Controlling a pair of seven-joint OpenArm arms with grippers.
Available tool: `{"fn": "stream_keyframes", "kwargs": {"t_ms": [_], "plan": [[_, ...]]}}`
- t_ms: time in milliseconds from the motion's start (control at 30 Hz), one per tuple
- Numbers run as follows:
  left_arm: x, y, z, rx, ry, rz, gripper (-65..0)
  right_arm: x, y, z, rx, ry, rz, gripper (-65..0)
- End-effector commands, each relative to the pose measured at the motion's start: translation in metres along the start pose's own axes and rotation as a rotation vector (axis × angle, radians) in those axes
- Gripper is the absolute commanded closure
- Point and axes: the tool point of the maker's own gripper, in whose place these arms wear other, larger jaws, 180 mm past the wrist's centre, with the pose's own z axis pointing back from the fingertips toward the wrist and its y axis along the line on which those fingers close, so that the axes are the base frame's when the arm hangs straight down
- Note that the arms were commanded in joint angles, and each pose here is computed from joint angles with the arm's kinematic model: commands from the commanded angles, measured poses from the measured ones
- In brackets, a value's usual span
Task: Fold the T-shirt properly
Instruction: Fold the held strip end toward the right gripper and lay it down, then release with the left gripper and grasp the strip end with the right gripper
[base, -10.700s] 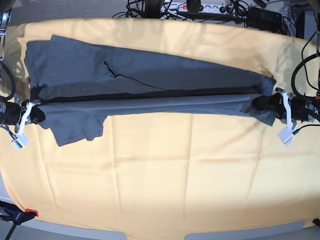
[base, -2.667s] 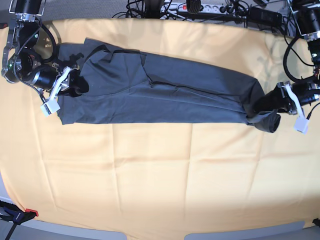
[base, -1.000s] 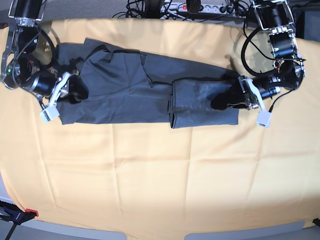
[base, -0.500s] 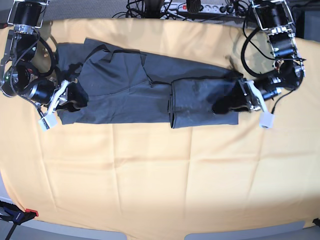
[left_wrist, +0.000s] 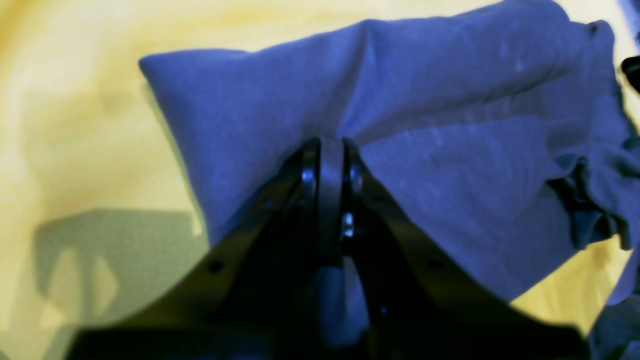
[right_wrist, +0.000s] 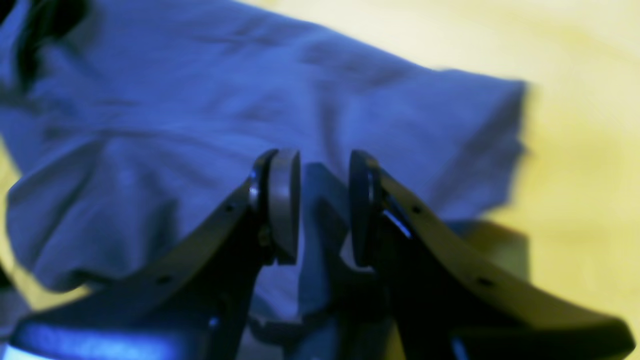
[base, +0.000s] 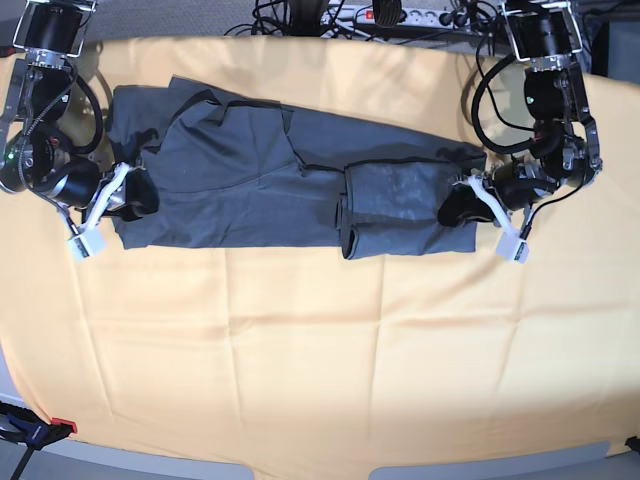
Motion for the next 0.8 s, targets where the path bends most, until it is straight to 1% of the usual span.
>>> {"fn": "stream_keyframes", "kwargs": {"t_ms": [0,133,167,233,300,333,400,467,533,700,767], "plan": [[-0.010,0.011,0.002,0.057,0.068,-0.027,0.0,0.017,-0.008,0.010,-0.028,-0.053,0.014,-19.8],[-0.013,0.007,-0.002,0.048,0.086,-0.041,0.0,0.011,-0.036,0.027,-0.131,-0.038,-0.046,-19.9],[-0.013,0.007,-0.002,0.048,0.086,-0.041,0.0,0.006,-0.041,0.031,-0.151,-0.020,-0.074,-21.6],[-0.013,0.007,-0.002,0.048,0.085,-0.041,0.0,-0.005,-0.047,0.037,-0.169,0.014,-0.122,-29.0],[-0.013,0.006,-0.002,0.043,0.083,-0.038,0.0,-0.019,-0.047,0.039,-0.172,0.026,-0.153,-36.6],[-0.012,0.006,-0.002,0.043,0.083,-0.038,0.0,-0.026,-0.046,0.038,-0.174,0.027,-0.172,-38.9],[-0.011,0.006,-0.002,0.043,0.081,-0.040,0.0,-0.042,-0.043,0.035,-0.172,0.029,-0.218,-40.4],[-0.010,0.006,-0.002,0.042,0.078,-0.041,0.0,-0.053,-0.036,0.031,-0.144,0.025,-0.257,-40.5],[-0.008,0.004,-0.002,0.033,0.072,-0.036,0.0,-0.059,-0.025,0.028,-0.096,0.009,-0.292,-40.5],[-0.008,0.004,-0.001,0.033,0.072,-0.036,0.0,-0.053,0.013,0.016,0.067,-0.072,-0.313,-40.5],[-0.009,0.004,-0.001,0.033,0.073,-0.037,0.0,-0.050,0.026,0.011,0.113,-0.100,-0.305,-40.5]]}}
